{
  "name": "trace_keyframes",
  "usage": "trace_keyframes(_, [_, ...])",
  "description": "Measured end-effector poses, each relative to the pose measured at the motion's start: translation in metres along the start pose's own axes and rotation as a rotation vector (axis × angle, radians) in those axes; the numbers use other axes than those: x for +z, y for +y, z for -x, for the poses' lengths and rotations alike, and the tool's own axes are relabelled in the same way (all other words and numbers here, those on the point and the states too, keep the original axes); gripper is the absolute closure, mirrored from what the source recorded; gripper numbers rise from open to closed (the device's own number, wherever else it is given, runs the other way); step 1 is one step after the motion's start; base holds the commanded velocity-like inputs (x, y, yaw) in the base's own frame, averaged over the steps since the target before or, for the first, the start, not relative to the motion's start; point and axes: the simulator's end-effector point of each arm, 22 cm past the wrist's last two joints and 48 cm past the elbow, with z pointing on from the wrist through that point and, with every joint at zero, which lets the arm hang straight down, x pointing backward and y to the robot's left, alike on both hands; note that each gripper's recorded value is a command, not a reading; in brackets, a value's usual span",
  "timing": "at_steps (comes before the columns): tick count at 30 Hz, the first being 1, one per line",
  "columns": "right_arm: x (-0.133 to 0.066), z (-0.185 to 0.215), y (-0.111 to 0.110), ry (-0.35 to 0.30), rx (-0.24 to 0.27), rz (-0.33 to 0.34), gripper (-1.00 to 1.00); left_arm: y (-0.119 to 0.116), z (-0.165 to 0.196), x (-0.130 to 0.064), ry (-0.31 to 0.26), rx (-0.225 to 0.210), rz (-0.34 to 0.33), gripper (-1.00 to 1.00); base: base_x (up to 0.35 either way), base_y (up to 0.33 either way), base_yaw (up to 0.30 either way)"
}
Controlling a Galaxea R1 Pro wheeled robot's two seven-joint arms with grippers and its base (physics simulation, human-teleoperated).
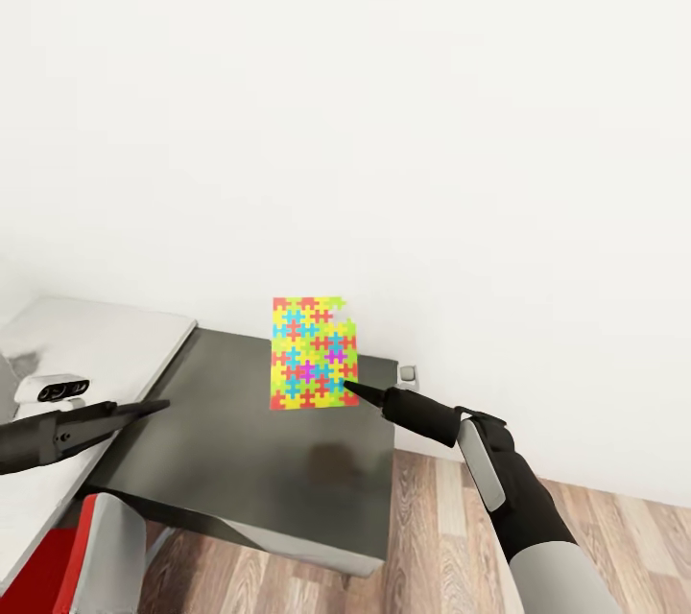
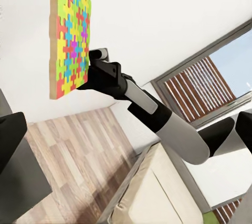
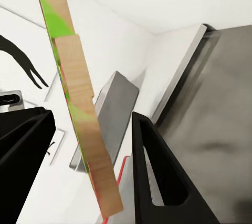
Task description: Put all the toys in the child's room - the three board games (two on the bed and one on the table), the two jigsaw puzzles on the table, and the tennis ball on the table - inside the toy box on the table in the child's room.
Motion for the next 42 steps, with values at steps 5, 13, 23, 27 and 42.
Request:
trace_keyframes(5, [0.000,0.002,0.004,-0.001,-0.007,0.003,1.00,-0.003,0.001,0.000,-0.001,0.008,-0.002,-1.00,-0.006,0.000,0.180])
trace_keyframes(13, [0.000,0.005,0.009,-0.003,-0.017,0.005,1.00,-0.008,0.004,-0.001,-0.004,0.020,-0.004,-1.00,-0.001,0.000,0.193])
trace_keyframes(23, [0.000,0.008,0.015,-0.006,-0.030,0.008,1.00,-0.015,0.007,-0.002,-0.007,0.038,-0.007,-1.00,0.000,0.000,0.194])
trace_keyframes(27, [0.000,0.009,0.018,-0.007,-0.036,0.011,1.00,-0.022,0.011,-0.003,-0.006,0.063,-0.006,-1.00,0.000,0.000,0.194])
trace_keyframes(42, [-0.001,0.014,0.028,-0.012,-0.054,0.018,1.00,-0.040,0.046,-0.035,0.024,0.162,0.074,-1.00,0.000,0.000,0.194])
